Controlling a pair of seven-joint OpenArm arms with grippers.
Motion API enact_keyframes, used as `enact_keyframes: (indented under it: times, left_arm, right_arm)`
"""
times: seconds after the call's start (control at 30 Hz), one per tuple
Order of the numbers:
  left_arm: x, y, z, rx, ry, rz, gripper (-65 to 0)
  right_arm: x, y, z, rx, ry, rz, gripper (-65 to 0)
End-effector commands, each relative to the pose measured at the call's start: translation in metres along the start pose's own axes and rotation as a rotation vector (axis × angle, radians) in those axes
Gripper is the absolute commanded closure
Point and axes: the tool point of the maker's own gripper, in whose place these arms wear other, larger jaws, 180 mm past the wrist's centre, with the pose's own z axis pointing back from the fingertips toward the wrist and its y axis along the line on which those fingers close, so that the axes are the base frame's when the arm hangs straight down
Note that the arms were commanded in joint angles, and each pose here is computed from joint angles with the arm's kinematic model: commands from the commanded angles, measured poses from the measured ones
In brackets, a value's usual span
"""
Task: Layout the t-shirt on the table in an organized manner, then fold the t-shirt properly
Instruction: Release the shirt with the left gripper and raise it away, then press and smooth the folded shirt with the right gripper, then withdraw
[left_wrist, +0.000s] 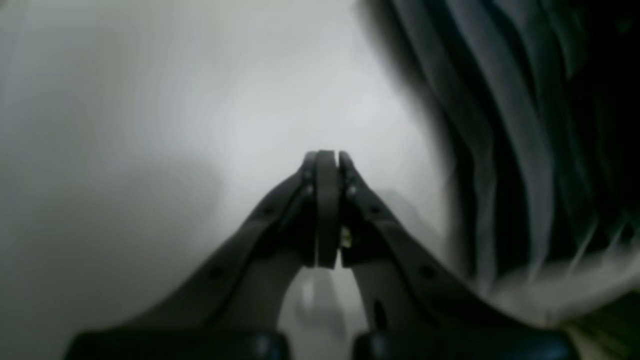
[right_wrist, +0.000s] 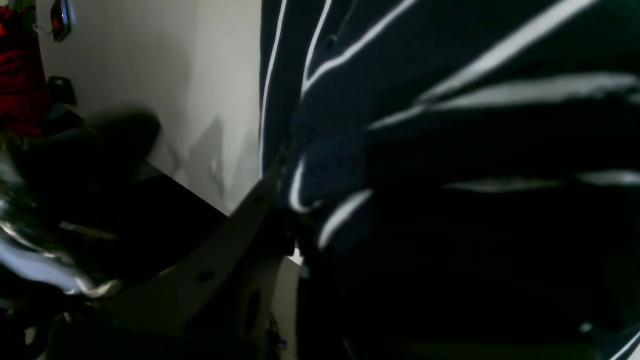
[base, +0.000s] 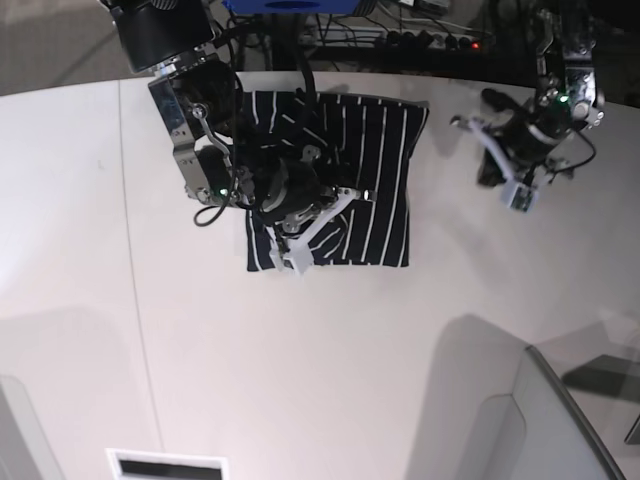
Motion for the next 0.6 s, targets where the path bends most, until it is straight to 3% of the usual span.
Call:
enact_keyframes:
  times: [0.0, 0.07, 0.2, 0.47, 0.57]
  left_arm:
    - [-0.001, 0.016, 0.008, 0.049, 0.009, -0.022, 0.0]
    - [-0.025, 0.026, 0.016, 0.093, 0.079, -0.040, 0.0]
    - [-0.051, 0.041, 0.031, 0.142, 0.115, -0.032, 0.0]
    - [-0.064, 0.058, 0.044, 0.192, 0.140, -0.012, 0.0]
    - [-0.064, 0.058, 0.044, 0.194, 0.140, -0.011, 0.0]
  right_arm:
    - [0.011, 0.015, 0.003, 0.039, -0.023, 0.014, -4.1]
    - [0.010, 0.016, 0.004, 0.042, -0.009, 0.019, -11.1]
    - [0.011, 0.026, 0.002, 0.052, -0.001, 0.061, -23.3]
    - [0.005, 0.054, -0.005, 0.085, 0.016, 0.165, -27.6]
    - [0.007, 0.060, -0.006, 0.090, 0.014, 0.191, -41.4]
